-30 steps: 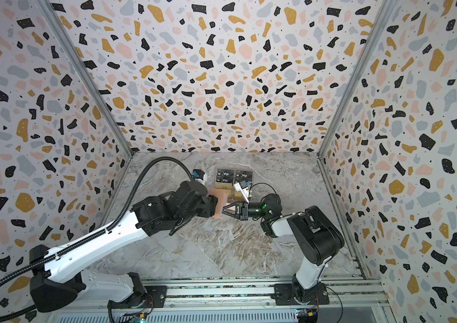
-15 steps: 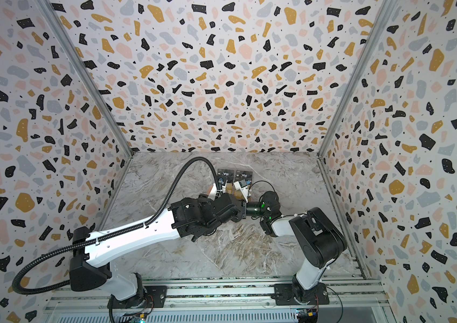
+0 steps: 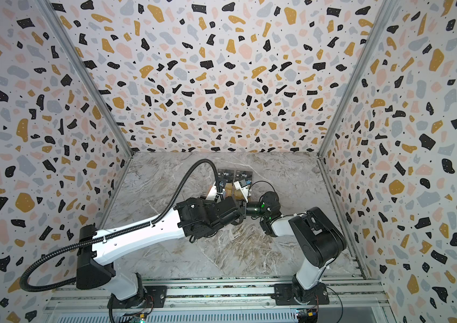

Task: Insert credit cards into a card holder
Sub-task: Open the card holder at the center of the table.

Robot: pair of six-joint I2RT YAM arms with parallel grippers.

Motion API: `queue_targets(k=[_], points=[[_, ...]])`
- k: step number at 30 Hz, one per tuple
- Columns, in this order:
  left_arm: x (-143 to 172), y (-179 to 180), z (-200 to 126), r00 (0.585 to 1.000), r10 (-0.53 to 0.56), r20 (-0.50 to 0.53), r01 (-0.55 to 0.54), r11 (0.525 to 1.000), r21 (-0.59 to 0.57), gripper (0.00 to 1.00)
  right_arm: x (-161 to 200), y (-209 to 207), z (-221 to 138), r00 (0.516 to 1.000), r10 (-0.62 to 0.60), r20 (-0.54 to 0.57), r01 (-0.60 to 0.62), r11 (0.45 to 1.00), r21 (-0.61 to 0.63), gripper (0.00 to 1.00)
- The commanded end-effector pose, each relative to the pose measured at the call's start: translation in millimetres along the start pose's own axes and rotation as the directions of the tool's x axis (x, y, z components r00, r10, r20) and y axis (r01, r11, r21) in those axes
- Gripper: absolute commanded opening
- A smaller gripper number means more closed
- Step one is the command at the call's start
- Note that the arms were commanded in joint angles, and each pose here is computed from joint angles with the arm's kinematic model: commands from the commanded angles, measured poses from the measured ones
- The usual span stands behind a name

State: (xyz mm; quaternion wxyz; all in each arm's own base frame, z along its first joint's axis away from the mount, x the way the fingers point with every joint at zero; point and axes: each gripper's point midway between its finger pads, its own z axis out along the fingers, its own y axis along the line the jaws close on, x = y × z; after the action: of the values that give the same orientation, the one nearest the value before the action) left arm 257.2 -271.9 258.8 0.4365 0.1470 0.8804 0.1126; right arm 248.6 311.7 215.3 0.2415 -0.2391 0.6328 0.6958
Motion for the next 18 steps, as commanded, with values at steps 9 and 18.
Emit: queue_targets(k=[9,18], points=[[1.4,7.7,7.6,0.987,-0.14,-0.076,0.155,0.953,0.26,0.02,1.2,7.5,-0.2,0.999,-0.042,-0.017,0.042,0.999,-0.024,0.0],[8.6,8.8,11.9,0.946,-0.285,-0.156,0.324,0.785,0.528,0.0,4.4,-4.3,-7.0,0.999,-0.005,-0.04,0.007,0.999,0.044,0.0]])
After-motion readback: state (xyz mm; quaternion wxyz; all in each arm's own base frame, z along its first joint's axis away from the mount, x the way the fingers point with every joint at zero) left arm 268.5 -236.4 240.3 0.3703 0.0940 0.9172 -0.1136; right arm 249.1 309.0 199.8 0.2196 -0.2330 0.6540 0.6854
